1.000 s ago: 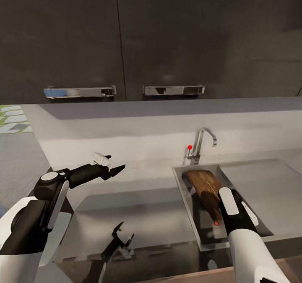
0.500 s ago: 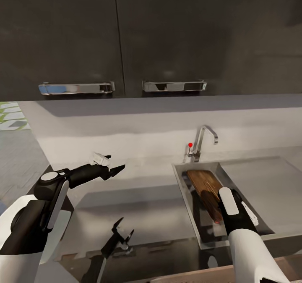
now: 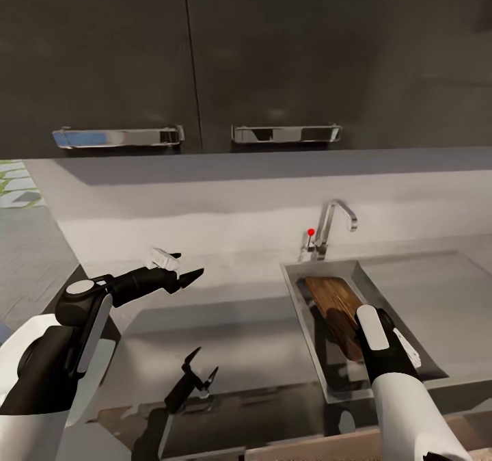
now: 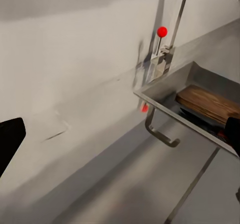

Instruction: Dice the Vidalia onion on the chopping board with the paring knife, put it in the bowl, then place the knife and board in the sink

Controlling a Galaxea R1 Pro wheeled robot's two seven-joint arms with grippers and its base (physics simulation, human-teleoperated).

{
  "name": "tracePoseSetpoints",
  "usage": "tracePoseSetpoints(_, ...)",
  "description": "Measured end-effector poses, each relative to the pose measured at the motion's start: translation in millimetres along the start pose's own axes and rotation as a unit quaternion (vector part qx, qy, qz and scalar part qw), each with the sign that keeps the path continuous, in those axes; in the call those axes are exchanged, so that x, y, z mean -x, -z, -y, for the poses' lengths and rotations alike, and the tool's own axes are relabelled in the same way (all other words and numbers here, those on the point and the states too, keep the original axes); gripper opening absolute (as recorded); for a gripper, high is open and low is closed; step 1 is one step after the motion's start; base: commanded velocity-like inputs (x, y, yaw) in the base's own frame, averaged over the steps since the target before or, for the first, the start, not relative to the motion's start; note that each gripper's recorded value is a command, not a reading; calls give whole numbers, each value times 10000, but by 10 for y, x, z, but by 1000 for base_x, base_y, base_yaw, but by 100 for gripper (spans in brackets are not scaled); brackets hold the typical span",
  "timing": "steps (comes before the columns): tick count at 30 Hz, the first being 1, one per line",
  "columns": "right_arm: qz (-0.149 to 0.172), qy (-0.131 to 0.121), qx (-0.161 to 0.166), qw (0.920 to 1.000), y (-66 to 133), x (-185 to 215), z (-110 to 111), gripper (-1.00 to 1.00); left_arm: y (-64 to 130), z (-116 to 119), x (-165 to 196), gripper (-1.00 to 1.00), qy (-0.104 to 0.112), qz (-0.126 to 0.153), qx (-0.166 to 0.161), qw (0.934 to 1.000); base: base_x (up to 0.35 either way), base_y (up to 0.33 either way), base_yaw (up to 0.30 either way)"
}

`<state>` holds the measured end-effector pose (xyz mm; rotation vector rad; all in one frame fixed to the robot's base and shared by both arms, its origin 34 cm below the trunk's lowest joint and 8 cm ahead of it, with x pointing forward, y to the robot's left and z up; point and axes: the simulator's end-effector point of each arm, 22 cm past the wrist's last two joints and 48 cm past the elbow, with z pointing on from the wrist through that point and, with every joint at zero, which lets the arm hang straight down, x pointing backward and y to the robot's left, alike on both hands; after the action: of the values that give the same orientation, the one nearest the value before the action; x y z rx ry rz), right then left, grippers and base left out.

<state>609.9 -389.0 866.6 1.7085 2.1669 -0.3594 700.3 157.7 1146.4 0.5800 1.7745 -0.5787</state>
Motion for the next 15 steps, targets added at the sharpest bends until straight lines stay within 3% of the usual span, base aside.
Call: tracePoseSetpoints(15, -30, 47, -106, 9999, -104, -58, 36, -100, -60, -35, -128, 100, 77, -91, -11, 9999, 0, 0, 0)
